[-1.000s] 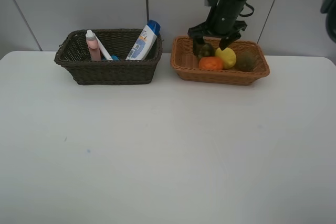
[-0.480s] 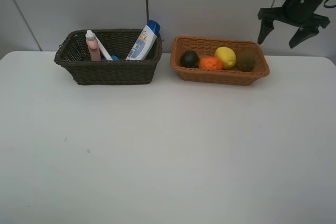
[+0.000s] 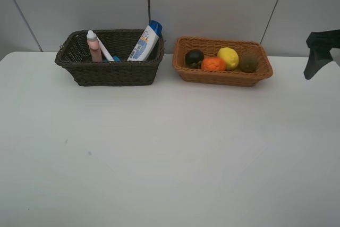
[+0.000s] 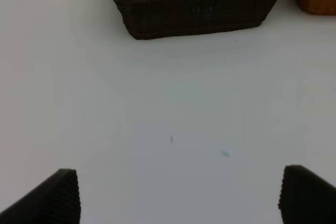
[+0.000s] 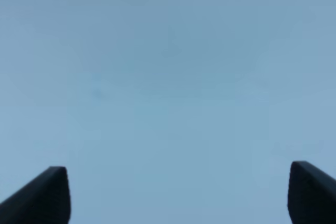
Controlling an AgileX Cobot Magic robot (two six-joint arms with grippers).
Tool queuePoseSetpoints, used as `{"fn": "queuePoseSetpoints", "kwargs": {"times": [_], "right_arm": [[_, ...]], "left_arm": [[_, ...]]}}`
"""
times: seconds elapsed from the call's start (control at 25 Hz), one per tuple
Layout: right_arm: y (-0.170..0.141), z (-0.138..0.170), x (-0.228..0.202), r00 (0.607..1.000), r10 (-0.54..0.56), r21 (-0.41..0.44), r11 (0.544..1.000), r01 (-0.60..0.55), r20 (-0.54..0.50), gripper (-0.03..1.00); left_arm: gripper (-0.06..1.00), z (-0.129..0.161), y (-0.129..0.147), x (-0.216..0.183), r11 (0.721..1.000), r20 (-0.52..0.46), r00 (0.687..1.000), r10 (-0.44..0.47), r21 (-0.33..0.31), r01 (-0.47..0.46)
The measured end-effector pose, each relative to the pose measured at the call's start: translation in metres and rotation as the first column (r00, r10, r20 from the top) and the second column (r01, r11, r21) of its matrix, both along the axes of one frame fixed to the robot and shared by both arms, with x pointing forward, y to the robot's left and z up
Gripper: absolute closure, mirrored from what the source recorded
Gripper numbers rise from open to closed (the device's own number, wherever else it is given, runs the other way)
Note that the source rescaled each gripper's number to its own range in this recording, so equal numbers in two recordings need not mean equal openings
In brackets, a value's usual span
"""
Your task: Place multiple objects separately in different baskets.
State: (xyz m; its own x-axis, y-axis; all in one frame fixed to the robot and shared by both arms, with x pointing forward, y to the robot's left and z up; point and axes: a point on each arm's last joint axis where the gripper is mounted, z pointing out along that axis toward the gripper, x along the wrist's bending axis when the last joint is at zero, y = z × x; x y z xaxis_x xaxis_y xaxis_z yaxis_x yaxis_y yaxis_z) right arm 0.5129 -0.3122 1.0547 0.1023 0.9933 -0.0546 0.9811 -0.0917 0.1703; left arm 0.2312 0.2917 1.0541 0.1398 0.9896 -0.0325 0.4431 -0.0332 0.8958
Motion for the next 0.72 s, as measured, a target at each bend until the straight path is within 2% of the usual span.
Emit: {"fn": "queuePoseSetpoints", "kwargs": {"times": [0.16,0.28,0.4,0.52,0.64,0.72], "right_arm": [[0.001,0.023,-0.077,0.989,-0.005,-0.018,1.0,0.008,0.147,0.02],[0.001,0.034,-0.132,0.949,-0.049,-0.01,0.998,0.054,0.312,0.02],[0.003,0.04,-0.184,0.859,-0.072,0.014,0.997,0.076,0.507,0.02],[0.004,0.038,-0.223,0.761,-0.073,0.028,0.997,0.072,0.645,0.02],[0.006,0.034,-0.25,0.68,-0.063,0.031,0.998,0.059,0.73,0.02],[0.007,0.031,-0.262,0.641,-0.062,0.037,0.998,0.053,0.765,0.02]], "left_arm": [[-0.05,0.0,0.0,0.0,1.0,0.0,1.0,0.0,0.0,0.0],[-0.05,0.0,0.0,0.0,1.0,0.0,1.0,0.0,0.0,0.0],[-0.05,0.0,0.0,0.0,1.0,0.0,1.0,0.0,0.0,0.0],[-0.05,0.0,0.0,0.0,1.0,0.0,1.0,0.0,0.0,0.0],[-0.05,0.0,0.0,0.0,1.0,0.0,1.0,0.0,0.0,0.0],[-0.05,0.0,0.0,0.0,1.0,0.0,1.0,0.0,0.0,0.0]]}}
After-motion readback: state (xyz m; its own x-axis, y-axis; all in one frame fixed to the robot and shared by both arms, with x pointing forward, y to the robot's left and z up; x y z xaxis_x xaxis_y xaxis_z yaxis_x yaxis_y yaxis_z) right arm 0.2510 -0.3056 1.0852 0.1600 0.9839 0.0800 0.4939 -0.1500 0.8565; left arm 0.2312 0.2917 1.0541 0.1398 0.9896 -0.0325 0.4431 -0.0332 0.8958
